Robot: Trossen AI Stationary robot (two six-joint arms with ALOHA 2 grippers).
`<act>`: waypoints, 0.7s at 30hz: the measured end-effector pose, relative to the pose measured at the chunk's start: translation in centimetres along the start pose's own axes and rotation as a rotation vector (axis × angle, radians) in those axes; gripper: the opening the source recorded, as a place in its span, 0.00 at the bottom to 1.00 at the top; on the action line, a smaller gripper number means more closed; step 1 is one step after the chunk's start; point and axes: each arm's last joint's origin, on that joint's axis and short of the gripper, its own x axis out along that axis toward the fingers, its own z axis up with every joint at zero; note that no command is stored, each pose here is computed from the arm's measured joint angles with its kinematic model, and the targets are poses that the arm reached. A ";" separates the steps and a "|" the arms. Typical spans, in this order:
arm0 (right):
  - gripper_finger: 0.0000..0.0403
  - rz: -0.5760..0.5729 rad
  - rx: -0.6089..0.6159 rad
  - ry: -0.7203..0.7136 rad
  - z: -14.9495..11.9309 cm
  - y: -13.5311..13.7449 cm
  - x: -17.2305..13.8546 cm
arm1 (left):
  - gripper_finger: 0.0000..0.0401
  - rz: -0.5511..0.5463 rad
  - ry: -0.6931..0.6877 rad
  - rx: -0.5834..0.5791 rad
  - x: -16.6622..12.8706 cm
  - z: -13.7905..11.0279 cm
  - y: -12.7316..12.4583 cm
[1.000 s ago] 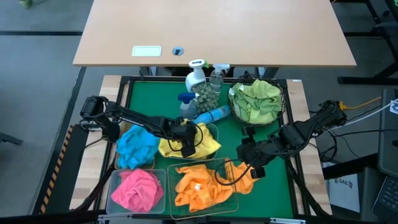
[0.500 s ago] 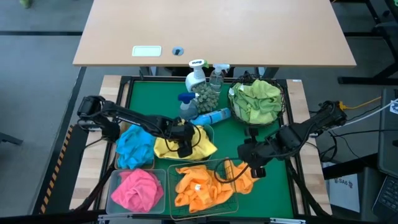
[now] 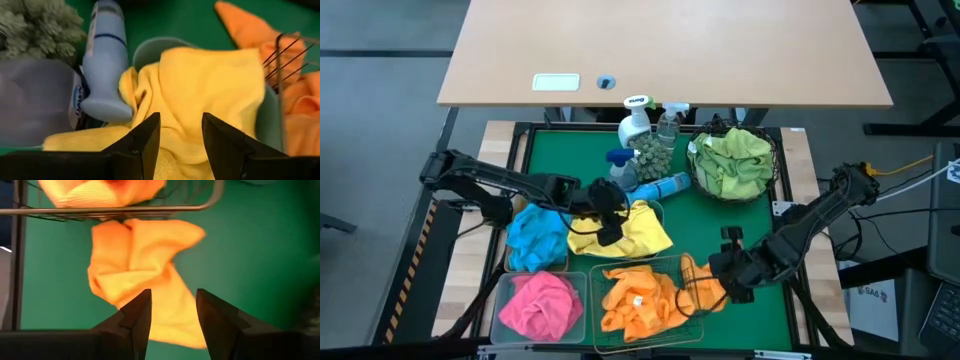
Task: Sort microfiber towel by color & place in baskets
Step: Put the orange microfiber towel into the gold wire basket
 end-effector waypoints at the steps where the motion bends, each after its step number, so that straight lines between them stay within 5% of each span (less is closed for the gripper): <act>1: 0.38 0.007 0.003 -0.007 -0.2 0.2 0.6 | 0.35 -0.006 -0.013 0.000 -0.5 0.1 0.0; 10: 0.38 0.175 0.067 -0.035 -1.5 1.6 5.6 | 0.35 -0.072 -0.090 0.010 -3.2 0.3 -0.8; 21: 0.38 0.214 0.086 -0.079 -2.7 1.6 8.7 | 0.35 -0.106 -0.092 0.038 -3.5 -0.2 -1.8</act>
